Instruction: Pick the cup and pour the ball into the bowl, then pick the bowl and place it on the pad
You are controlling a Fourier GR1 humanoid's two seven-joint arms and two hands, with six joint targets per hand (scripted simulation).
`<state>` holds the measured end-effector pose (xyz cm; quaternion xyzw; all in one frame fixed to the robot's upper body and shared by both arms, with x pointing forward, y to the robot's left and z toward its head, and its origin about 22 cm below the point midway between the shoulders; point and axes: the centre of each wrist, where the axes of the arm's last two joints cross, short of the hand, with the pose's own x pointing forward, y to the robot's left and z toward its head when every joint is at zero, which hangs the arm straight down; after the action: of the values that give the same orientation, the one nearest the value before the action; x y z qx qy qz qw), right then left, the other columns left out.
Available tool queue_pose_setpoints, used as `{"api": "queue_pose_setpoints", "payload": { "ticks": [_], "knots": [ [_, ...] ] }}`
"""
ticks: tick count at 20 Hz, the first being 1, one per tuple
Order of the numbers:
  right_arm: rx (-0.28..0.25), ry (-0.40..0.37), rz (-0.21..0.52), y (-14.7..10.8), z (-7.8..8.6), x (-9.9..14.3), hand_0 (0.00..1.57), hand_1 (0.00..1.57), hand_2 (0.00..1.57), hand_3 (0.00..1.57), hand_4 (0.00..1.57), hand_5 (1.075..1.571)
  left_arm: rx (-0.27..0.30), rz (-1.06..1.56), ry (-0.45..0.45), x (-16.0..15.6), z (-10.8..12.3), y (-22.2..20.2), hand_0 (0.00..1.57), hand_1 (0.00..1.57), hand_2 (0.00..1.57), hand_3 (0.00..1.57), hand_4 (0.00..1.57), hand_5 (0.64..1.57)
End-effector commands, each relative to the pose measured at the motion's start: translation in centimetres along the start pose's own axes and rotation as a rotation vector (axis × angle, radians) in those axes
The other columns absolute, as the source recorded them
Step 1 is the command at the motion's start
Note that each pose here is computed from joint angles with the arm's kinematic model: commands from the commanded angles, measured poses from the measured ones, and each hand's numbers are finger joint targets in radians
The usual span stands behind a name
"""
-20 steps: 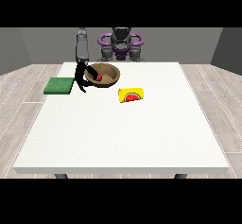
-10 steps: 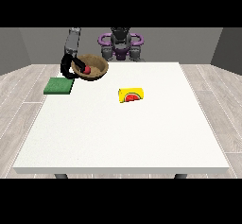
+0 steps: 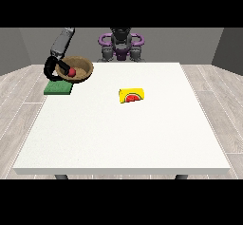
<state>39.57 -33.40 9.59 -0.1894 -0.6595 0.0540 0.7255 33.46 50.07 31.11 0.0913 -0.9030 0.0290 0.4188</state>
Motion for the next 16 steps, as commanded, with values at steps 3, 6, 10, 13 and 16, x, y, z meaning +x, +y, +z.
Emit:
{"api": "queue_pose_setpoints", "payload": {
  "ticks": [3, 6, 10, 13, 16],
  "knots": [
    [-0.05, -0.043, -0.045, -6.7, 0.0, -1.5, 1.57, 1.57, 1.57, 1.23, 1.3, 1.536, 0.009, -0.009, -0.04, 0.9, -0.5, -1.1, 0.0, 0.0, 0.0, 0.0, 0.0, 1.535],
    [-0.043, -0.062, -0.076, -7.9, -0.4, -0.7, 1.57, 1.57, 1.57, 1.11, 1.3, 1.537, 0.017, -0.028, -0.064, 2.3, -1.2, -1.3, 0.0, 0.0, 0.0, 0.0, 0.0, 1.536],
    [-0.092, -0.089, -0.098, -10.3, -0.1, -2.1, 1.57, 1.57, 1.57, 0.78, 1.29, 1.551, -0.011, -0.016, -0.137, 5.1, -2.0, -1.9, 0.0, 0.0, 0.0, 0.0, 0.2, 1.532],
    [-0.131, -0.108, -0.073, -13.2, 0.4, -2.3, 1.57, 1.57, 1.57, 0.39, 1.3, 1.547, -0.039, -0.013, -0.174, 8.6, -2.8, -2.4, 0.0, 0.0, 0.0, 0.0, 0.13, 1.533],
    [-0.099, -0.115, -0.049, -11.9, 0.4, -3.5, 1.57, 1.57, 1.57, 0.21, 1.28, 1.554, -0.028, -0.018, -0.168, 7.5, -2.5, -3.3, 0.0, 0.0, 0.0, 0.0, 0.0, 1.538]
  ]
}}
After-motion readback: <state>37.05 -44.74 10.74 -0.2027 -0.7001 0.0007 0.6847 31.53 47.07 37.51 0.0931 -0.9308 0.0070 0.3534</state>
